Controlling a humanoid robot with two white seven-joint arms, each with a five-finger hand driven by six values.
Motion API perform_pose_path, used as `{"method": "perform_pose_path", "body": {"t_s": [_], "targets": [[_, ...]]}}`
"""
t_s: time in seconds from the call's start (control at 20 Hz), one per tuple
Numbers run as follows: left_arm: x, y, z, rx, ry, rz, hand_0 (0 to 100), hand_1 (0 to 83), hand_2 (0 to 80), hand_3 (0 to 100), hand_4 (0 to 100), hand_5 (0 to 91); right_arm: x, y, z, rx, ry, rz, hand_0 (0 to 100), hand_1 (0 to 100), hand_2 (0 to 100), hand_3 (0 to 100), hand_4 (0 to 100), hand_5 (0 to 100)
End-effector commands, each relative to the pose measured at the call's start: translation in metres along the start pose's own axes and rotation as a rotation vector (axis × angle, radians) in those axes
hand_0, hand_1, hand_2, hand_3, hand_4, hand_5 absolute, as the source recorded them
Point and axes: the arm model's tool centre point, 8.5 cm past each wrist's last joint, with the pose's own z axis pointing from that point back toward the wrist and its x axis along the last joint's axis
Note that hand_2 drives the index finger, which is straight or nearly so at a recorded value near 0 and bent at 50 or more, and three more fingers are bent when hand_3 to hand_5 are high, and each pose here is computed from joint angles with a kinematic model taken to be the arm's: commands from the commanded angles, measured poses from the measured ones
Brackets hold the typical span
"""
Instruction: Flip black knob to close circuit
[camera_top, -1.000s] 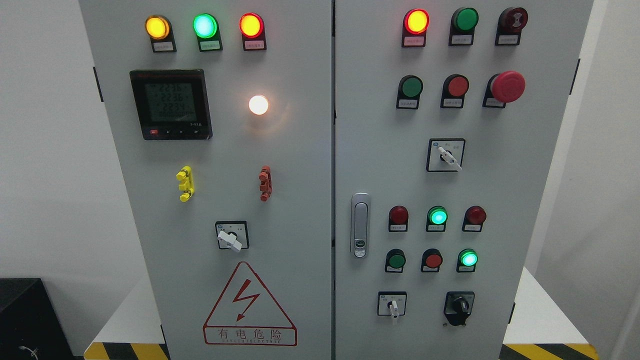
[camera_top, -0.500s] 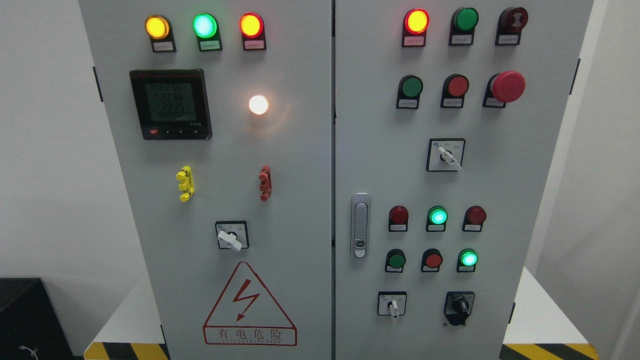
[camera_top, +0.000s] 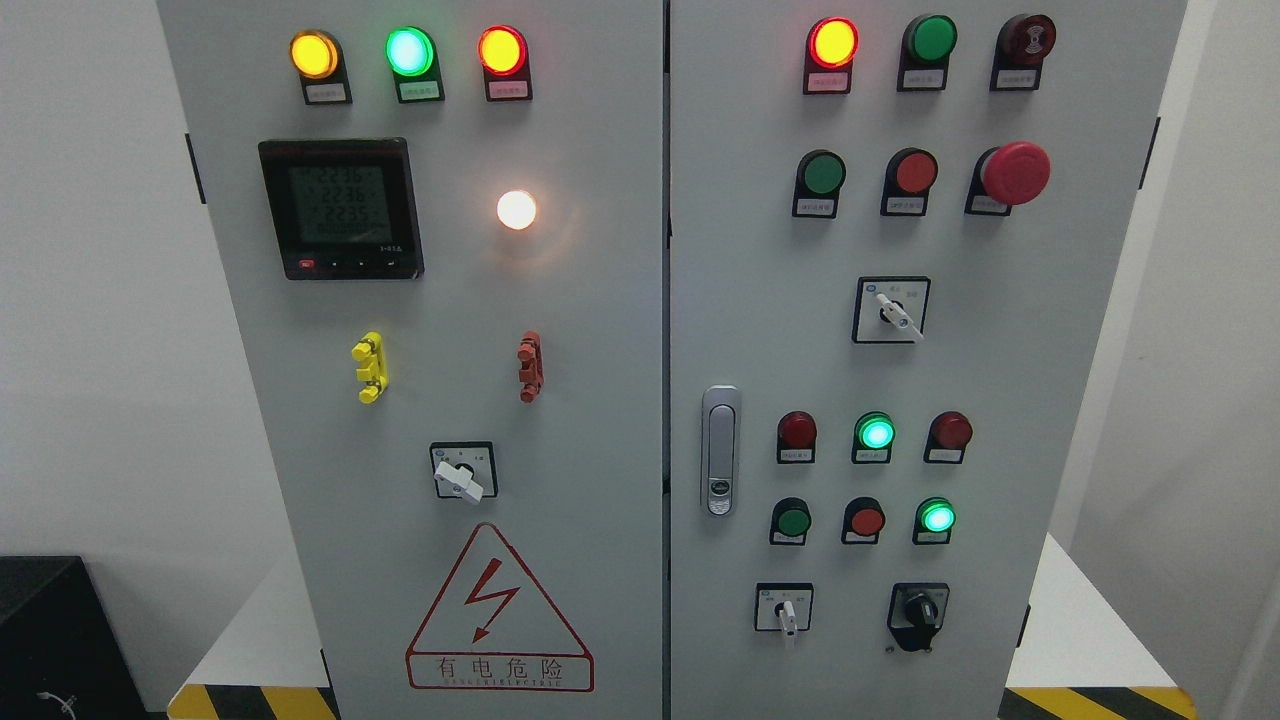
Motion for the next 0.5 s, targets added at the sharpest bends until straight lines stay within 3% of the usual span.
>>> {"method": "perform_pose_path", "body": {"t_s": [0.0,0.45], "targets": [[-0.013,0.001,0.001,0.001,0.017,0.001,12,55.6,0.0,0,0,0.0,0.058,-0.086,0.001,-0.228,-0.102,0.034,0,7,89,100,88,88],[-0.013,0.001,0.002,0.001,0.018,0.001,12,55.6,0.0,0,0,0.0,0.098,-0.116,-0.018,-0.284,-0.079,0.037,0,7,89,100,90,90]]}}
